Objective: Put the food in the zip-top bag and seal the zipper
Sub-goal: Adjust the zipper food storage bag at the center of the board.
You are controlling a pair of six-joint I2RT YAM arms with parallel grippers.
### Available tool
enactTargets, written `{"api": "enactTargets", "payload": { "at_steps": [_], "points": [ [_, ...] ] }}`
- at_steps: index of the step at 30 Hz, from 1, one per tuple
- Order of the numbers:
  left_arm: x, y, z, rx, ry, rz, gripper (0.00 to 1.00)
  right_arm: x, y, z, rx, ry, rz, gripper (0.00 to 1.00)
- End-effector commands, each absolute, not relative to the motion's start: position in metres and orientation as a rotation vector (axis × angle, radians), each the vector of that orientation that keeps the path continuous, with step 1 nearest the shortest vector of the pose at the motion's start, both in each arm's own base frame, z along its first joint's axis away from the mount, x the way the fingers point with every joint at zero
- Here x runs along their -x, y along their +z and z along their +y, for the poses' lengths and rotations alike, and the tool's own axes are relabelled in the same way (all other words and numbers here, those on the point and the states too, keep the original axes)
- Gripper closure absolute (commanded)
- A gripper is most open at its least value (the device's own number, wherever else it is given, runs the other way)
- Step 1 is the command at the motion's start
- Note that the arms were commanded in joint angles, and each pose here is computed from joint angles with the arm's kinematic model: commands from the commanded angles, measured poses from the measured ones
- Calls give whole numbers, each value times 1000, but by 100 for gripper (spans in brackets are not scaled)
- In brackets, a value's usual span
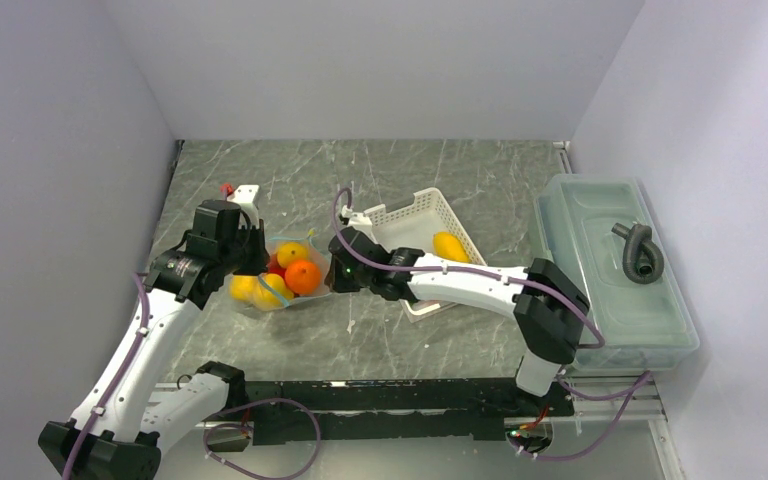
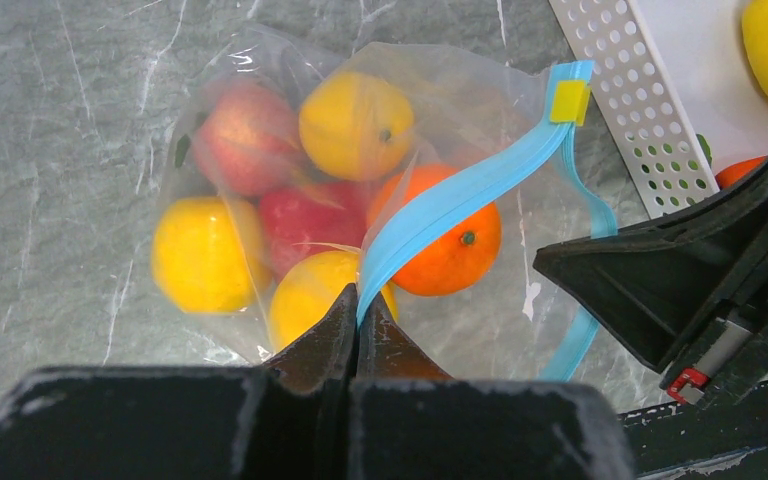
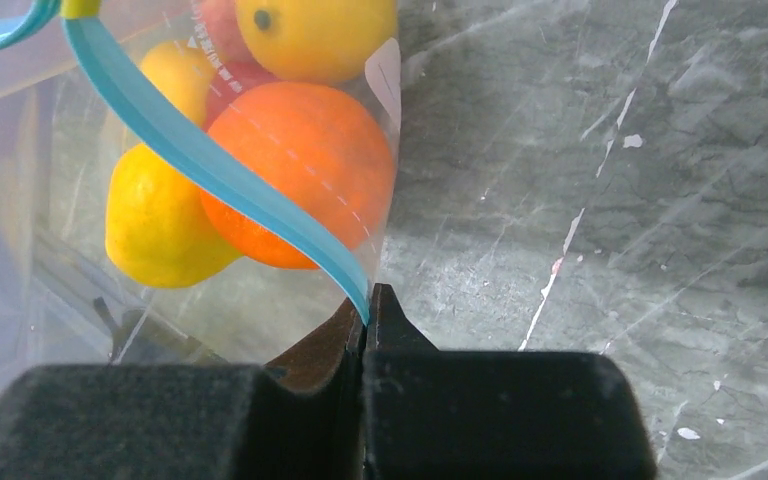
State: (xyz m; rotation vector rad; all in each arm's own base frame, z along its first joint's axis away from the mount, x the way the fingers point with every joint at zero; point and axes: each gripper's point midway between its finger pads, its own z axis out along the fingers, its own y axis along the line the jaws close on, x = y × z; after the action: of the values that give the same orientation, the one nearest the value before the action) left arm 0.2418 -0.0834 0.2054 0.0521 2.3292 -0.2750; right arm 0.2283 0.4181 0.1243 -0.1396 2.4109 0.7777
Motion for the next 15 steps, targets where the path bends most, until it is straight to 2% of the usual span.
{"api": "enactTargets", "payload": {
  "at_steps": [1,15],
  "points": [
    [-245,215,-85,-69,-280,2287,100,-240,188,420,134,850,2262,100],
    [-238,250,-87,-79,-299,2332,100,-237,276,379,310,723,2138,100]
  ]
}}
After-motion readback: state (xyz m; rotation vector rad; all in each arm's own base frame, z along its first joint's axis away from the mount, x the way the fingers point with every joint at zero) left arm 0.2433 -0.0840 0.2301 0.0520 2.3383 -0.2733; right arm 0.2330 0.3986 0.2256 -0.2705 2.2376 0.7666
